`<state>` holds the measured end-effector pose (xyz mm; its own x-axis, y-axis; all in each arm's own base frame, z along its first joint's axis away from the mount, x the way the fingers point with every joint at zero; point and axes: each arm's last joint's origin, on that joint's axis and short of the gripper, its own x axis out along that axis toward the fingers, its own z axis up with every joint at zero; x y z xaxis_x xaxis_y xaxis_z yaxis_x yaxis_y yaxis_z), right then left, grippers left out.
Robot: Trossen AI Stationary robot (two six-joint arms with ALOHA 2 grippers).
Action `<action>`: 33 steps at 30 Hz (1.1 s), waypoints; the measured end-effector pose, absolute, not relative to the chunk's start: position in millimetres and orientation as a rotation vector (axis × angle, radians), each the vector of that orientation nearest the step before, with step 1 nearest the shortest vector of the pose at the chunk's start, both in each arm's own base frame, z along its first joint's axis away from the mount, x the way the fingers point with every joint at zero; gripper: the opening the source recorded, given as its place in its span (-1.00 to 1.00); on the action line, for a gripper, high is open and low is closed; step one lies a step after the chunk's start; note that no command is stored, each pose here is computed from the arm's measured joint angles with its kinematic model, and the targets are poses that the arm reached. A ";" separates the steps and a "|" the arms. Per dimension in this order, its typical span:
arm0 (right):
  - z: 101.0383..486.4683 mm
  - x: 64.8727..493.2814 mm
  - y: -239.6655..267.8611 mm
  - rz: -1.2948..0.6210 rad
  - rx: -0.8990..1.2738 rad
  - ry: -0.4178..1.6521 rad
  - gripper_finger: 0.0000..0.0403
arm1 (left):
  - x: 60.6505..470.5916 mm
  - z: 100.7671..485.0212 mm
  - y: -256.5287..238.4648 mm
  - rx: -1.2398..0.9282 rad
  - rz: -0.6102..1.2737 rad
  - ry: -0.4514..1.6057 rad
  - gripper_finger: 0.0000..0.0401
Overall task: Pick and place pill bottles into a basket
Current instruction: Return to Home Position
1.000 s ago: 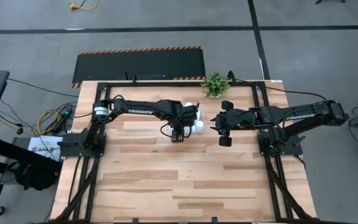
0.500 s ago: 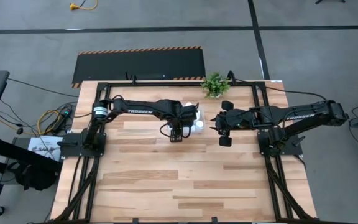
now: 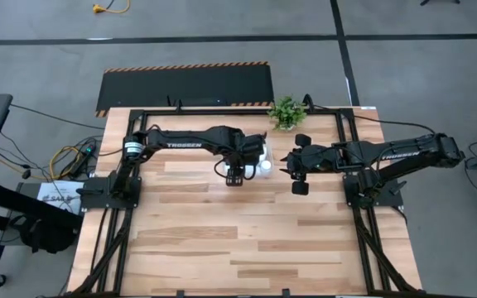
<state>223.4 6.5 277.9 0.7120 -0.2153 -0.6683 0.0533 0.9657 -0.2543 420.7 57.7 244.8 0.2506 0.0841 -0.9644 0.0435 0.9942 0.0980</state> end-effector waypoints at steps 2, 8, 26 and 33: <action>278.0 223.4 6.5 -0.150 -0.224 0.765 -0.35 | 419.5 252.5 57.6 0.110 0.027 1.328 -0.03; 279.7 224.6 6.6 -0.152 -0.220 0.743 -0.35 | 407.1 290.5 55.3 0.050 0.035 1.345 -0.03; 362.4 152.2 4.8 -0.049 -0.179 0.154 -0.35 | 245.6 454.6 3.3 0.008 0.071 0.394 -0.03; 373.6 105.2 2.6 0.014 -0.154 0.054 -0.35 | 196.8 407.8 -1.8 -0.067 0.016 0.155 -0.03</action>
<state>105.2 2.6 373.6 0.9985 0.0094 -0.0545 -0.0177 0.9881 -0.1525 196.8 -1.8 407.8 0.9879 0.0108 -0.1547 -0.0212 0.9976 -0.0654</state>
